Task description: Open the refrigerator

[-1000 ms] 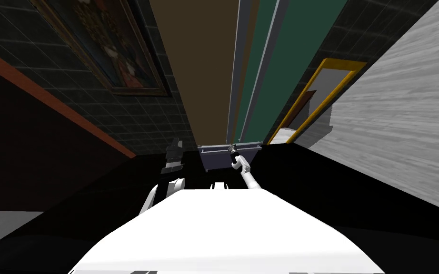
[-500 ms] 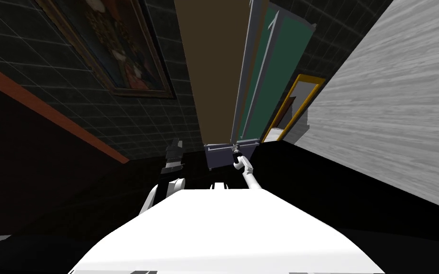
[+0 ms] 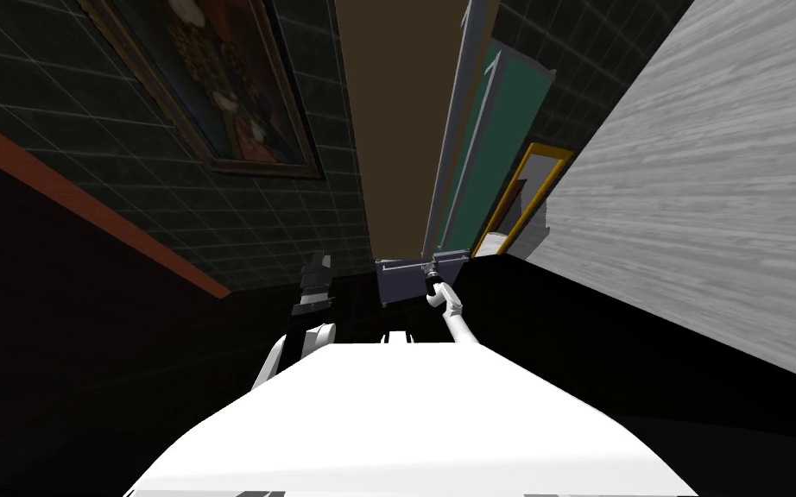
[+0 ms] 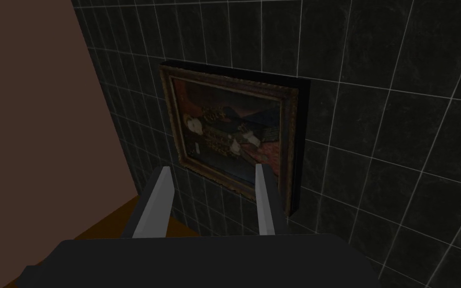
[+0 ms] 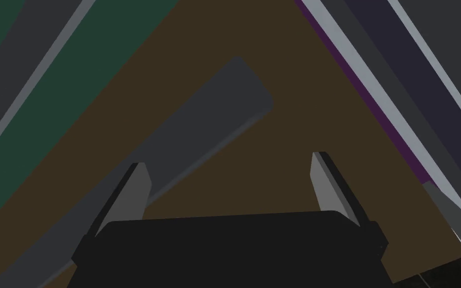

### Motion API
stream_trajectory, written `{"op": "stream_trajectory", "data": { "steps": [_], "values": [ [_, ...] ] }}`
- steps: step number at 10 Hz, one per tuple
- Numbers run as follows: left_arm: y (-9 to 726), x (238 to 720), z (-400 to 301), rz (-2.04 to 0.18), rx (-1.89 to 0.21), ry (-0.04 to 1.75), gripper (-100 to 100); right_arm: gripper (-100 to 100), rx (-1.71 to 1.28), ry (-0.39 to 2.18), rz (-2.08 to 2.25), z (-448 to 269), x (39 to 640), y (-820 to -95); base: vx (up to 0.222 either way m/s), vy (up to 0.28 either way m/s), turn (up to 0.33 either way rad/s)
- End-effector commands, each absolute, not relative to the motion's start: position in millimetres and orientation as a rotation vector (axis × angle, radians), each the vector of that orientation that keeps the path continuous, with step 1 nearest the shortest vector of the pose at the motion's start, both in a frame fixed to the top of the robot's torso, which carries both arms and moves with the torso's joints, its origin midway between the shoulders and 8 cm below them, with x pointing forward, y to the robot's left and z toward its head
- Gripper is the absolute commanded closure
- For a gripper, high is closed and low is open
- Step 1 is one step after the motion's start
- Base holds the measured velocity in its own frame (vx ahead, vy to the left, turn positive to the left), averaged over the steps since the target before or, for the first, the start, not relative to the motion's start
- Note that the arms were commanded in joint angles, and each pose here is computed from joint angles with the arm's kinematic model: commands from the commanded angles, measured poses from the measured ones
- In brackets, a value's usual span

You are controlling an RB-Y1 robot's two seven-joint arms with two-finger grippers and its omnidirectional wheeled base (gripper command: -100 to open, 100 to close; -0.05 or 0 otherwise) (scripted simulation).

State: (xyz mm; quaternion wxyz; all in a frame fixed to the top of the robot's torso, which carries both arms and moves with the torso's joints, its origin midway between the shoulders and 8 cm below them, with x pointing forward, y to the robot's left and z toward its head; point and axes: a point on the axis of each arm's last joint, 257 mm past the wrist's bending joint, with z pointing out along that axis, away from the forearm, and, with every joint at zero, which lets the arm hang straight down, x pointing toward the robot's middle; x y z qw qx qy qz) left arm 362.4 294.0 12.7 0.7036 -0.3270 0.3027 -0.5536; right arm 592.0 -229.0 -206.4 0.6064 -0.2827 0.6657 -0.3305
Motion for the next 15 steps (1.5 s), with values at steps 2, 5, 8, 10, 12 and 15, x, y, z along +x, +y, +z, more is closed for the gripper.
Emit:
{"op": "stream_trajectory", "data": {
  "steps": [2, 5, 8, 10, 12, 15],
  "values": [
    [294, 362, 13, -1.231, -0.727, 0.674, 0, -100, -0.692, 1.517, -0.733, -208, 595, -213, 0.095, -0.154, 0.109],
    [294, 362, 13, -1.231, -0.727, 0.673, 0, -100, -0.718, 1.502, -0.694, -210, 598, -195, 0.086, -0.16, 0.104],
    [294, 362, 13, -1.231, -0.727, 0.673, 0, -100, -0.721, 1.504, -0.657, -213, 597, -181, 0.074, -0.143, 0.072],
    [294, 362, 13, -1.232, -0.727, 0.673, 0, 100, -0.722, 1.503, -0.653, -213, 597, -179, 0.003, -0.009, 0.01],
    [294, 362, 13, -1.232, -0.728, 0.673, 0, 100, -0.695, 1.523, -0.678, -214, 594, -192, -0.065, 0.178, -0.131],
    [294, 362, 13, -1.232, -0.728, 0.673, 0, 100, -0.649, 1.545, -0.719, -211, 590, -214, -0.088, 0.212, -0.13]
  ]
}}
